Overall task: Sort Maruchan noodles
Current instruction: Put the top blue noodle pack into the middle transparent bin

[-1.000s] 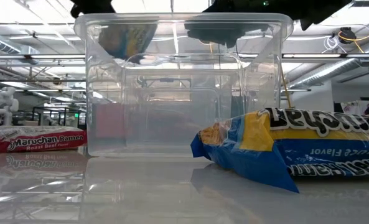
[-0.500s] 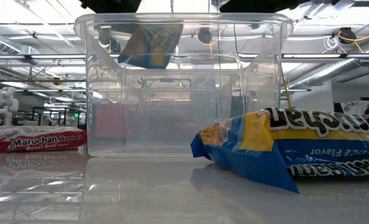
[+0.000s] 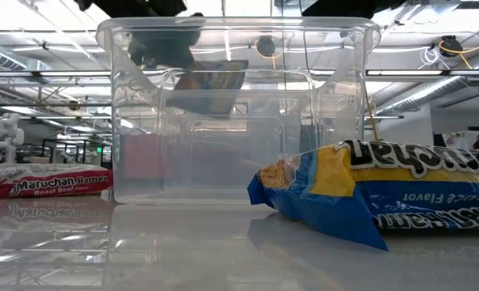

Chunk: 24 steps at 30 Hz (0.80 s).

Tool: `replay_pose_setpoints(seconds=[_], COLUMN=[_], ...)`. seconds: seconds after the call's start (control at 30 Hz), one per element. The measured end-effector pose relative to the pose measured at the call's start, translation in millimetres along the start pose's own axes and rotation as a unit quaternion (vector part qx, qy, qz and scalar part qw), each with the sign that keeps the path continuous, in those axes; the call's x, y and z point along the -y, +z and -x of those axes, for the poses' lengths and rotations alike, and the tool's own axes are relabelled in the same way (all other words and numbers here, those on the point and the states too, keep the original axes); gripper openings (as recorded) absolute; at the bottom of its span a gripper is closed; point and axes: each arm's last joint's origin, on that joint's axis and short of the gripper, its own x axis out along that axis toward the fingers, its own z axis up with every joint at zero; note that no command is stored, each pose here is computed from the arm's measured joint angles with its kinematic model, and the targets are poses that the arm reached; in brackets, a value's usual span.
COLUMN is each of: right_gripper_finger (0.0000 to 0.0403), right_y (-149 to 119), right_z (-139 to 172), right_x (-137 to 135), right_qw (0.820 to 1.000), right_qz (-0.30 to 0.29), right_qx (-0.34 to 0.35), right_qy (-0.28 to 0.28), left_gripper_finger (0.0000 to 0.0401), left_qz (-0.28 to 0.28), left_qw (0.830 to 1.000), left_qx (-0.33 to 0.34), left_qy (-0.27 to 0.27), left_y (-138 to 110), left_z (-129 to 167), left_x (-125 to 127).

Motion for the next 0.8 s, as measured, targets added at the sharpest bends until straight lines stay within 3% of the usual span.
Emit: replay_pose_setpoints(seconds=[0.2,0.6,0.8], right_gripper_finger=[0.0192,0.0192,0.0192], right_y=[-4.5,-9.3,-9.3], right_z=[-0.1,0.3,0.3], right_x=[-0.5,-0.8,-0.9], right_qw=[1.0,0.999,0.999], right_qz=[0.002,-0.003,-0.006], right_qx=[-0.023,-0.047,-0.047], right_qy=[0.002,0.004,0.004], left_gripper_finger=[0.0001,0.0004,0.0059], left_qz=[-0.002,-0.022,-0.001], left_qw=[1.0,0.998,0.994], left_qx=[-0.021,-0.061,-0.104], left_qy=[0.011,-0.027,-0.024], left_y=[-11.1,-19.1,-24.7], left_z=[-14.2,-21.0,-26.3], left_x=[4.1,4.0,-5.6])
